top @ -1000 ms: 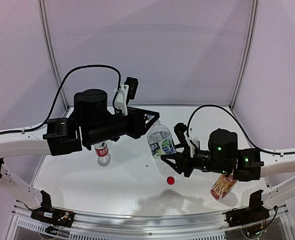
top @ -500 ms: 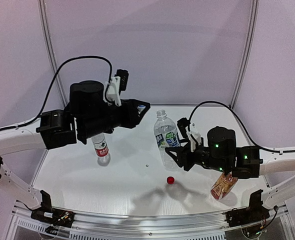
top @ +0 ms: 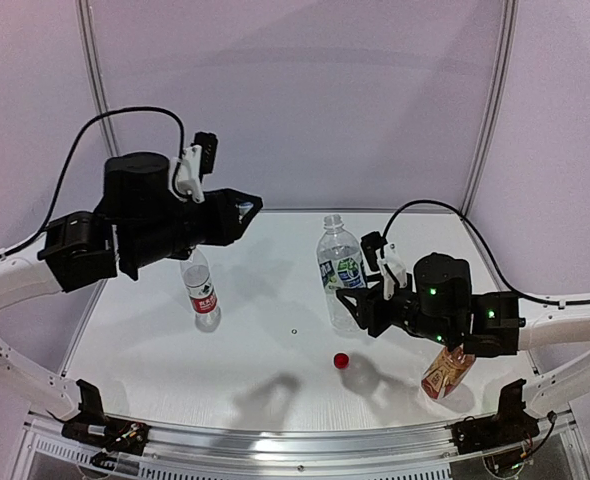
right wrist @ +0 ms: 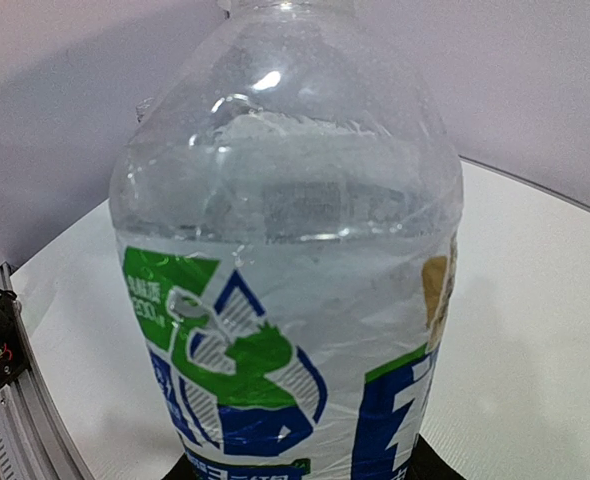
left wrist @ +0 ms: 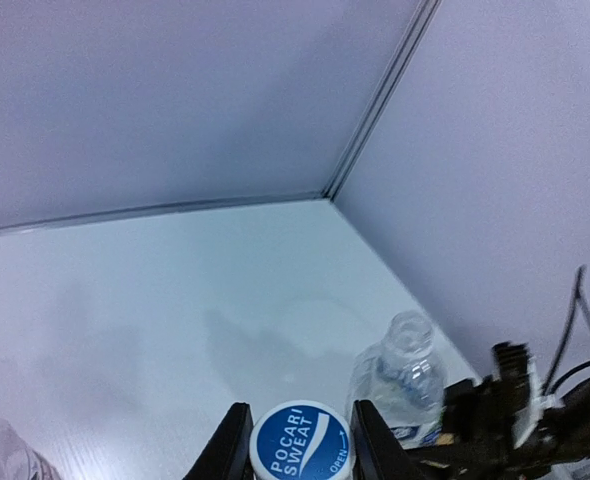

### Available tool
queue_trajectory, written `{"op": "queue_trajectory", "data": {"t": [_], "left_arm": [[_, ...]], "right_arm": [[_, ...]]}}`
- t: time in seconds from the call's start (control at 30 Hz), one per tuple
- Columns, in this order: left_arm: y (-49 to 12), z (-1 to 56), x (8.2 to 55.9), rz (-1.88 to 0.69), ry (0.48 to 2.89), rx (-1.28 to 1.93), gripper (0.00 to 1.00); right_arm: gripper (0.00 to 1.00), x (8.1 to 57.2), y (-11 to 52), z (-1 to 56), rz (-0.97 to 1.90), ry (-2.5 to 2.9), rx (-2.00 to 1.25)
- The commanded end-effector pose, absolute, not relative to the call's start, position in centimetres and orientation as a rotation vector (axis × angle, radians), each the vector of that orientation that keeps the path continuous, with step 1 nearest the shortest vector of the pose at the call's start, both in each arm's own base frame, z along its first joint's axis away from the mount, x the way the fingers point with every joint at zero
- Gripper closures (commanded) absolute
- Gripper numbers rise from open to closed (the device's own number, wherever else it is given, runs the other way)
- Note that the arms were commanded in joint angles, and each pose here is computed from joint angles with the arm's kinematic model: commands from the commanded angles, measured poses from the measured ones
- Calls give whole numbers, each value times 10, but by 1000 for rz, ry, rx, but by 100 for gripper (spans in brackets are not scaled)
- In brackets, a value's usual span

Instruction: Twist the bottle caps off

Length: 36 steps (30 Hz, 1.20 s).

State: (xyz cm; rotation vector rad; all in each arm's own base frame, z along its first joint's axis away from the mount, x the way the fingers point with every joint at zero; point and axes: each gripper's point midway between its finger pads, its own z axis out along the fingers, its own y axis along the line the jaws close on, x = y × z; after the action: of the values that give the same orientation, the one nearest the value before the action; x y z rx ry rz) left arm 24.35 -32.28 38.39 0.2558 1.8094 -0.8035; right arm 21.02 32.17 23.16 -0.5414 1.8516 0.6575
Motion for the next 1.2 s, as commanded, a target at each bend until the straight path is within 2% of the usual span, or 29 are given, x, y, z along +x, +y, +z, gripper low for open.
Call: {"op": "queue_trajectory", "data": {"t": [0.0,0.13,0.3,0.53,0.87,1.17], "left_arm": [[-329,309,245,-513,2061,371,76],[-342,262,247,-312,2199,435,72],[-363,192,255,-165,2328,484,73],[-386,118,260,-144,2477,495,70],[-395,59,258,-137,2589,504,64],[-395,56,257,-142,2600,495,51]], "right_arm": [[100,214,306,243,649,1824,-456],[100,216,289,250,636,1802,-381],[100,215,268,260,646,1760,-293],[100,214,265,262,658,1745,-286],[100,212,265,263,664,1741,-297],[100,211,267,262,675,1741,-309]]}}
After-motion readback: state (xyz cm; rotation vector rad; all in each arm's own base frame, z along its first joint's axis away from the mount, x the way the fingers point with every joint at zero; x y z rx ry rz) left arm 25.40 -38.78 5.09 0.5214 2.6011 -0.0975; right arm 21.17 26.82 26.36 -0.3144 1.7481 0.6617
